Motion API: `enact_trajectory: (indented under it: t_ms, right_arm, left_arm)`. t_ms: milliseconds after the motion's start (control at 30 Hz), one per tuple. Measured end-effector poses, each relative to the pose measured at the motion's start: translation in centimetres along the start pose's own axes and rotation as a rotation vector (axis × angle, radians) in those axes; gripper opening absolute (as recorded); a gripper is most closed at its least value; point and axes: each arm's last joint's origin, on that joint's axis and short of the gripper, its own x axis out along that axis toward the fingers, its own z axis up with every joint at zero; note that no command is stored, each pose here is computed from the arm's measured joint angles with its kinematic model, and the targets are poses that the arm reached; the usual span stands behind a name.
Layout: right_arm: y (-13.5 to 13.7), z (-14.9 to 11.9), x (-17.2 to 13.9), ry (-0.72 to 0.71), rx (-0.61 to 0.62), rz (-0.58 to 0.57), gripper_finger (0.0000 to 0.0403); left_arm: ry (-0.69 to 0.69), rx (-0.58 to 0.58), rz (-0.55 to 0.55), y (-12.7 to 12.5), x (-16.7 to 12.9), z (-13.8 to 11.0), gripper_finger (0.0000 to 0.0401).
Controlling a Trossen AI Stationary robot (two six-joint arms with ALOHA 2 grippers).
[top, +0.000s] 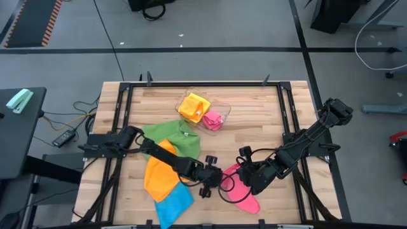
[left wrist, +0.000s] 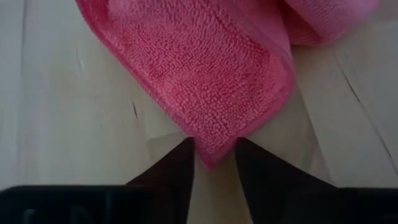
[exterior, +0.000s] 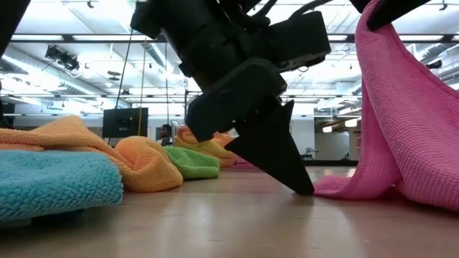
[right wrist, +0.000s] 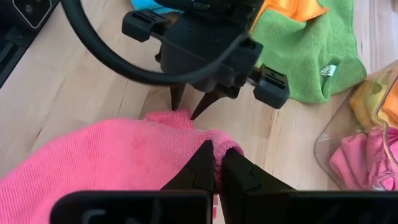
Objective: Fold microfiber towels
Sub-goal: Fold the pink microfiber cloth
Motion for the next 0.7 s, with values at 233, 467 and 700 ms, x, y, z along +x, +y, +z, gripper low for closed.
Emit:
enact_trajectory:
  t_ms: [233,467,700]
  right_arm:
    - [0.0,0.0,0.0,-0.002,-0.001,0.000,0.0016]
    - [0.0,0.1,0.0,-0.012,0.005,0.002,0.0016]
    - [0.0,0.2,0.0,-0.019,-0.011,0.003,0.0016]
  left_arm:
    - [0.004,-0.007,-0.048,0.2,0.2,0.0,0.0015]
    - [-0.004,0.013,-0.047,-0.4,-0.7,1.2,0.0010]
    - [0.049,0.091,0.073,-1.6,-3.4,3.2,0.0008]
